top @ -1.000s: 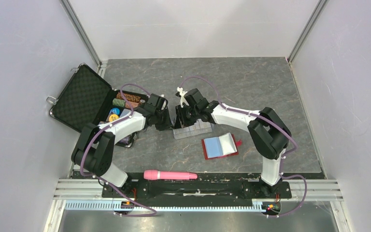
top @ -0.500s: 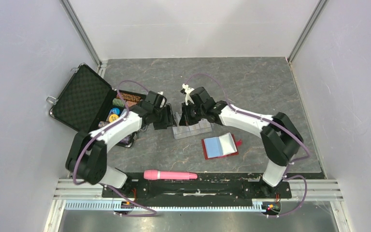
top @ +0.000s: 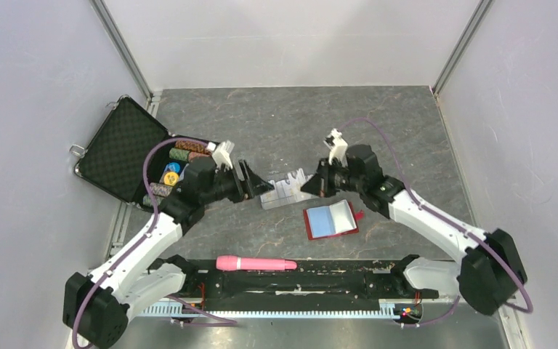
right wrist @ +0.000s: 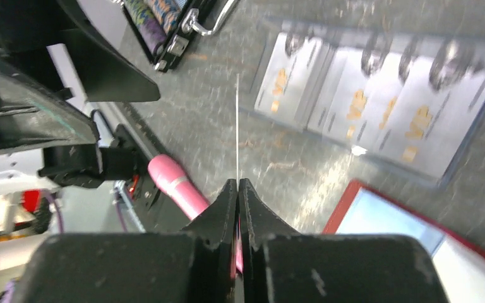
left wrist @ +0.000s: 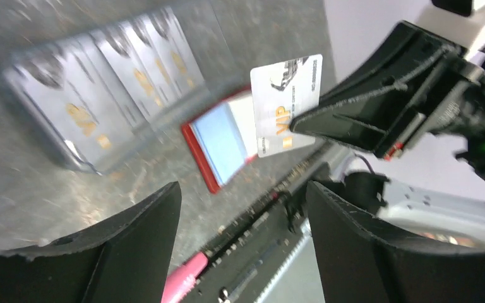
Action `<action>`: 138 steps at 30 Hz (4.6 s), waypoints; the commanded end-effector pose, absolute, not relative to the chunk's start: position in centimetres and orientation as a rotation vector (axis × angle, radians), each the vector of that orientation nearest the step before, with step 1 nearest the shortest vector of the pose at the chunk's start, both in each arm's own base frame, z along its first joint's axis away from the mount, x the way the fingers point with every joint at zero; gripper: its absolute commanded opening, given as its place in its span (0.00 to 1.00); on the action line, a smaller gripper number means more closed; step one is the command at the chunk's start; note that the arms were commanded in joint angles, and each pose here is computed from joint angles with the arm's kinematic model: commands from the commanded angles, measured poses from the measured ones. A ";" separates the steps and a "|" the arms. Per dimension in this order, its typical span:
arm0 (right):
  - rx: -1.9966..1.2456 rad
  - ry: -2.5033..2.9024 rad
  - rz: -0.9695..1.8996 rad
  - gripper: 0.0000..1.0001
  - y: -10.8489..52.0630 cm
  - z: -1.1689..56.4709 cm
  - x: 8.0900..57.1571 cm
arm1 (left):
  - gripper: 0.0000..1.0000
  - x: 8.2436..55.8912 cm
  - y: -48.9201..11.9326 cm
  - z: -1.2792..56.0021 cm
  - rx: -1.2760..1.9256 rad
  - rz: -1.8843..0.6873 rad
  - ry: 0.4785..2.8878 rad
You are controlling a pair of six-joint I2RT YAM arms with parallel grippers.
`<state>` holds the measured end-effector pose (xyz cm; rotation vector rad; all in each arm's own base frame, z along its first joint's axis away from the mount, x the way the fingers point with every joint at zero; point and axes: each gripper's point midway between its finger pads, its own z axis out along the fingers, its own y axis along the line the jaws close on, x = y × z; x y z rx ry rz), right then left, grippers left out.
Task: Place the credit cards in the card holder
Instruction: Pick up the credit card from the storage box, then insert the credit card into the card holder.
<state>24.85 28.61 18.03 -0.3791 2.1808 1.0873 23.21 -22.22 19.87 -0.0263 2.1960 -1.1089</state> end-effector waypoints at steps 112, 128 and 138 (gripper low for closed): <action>0.007 2.588 1.074 0.22 17.9 0.8 18.5 | 0.08 17.7 -33.6 -0.5 0.455 -0.370 2.870; -0.129 2.594 0.910 0.51 17.7 1.9 19.6 | 0.07 18.1 -34.1 -0.2 0.472 -0.372 2.863; -0.206 2.548 1.119 0.42 21.8 2.5 18.1 | 0.07 18.1 -35.5 -0.3 0.501 -0.396 2.863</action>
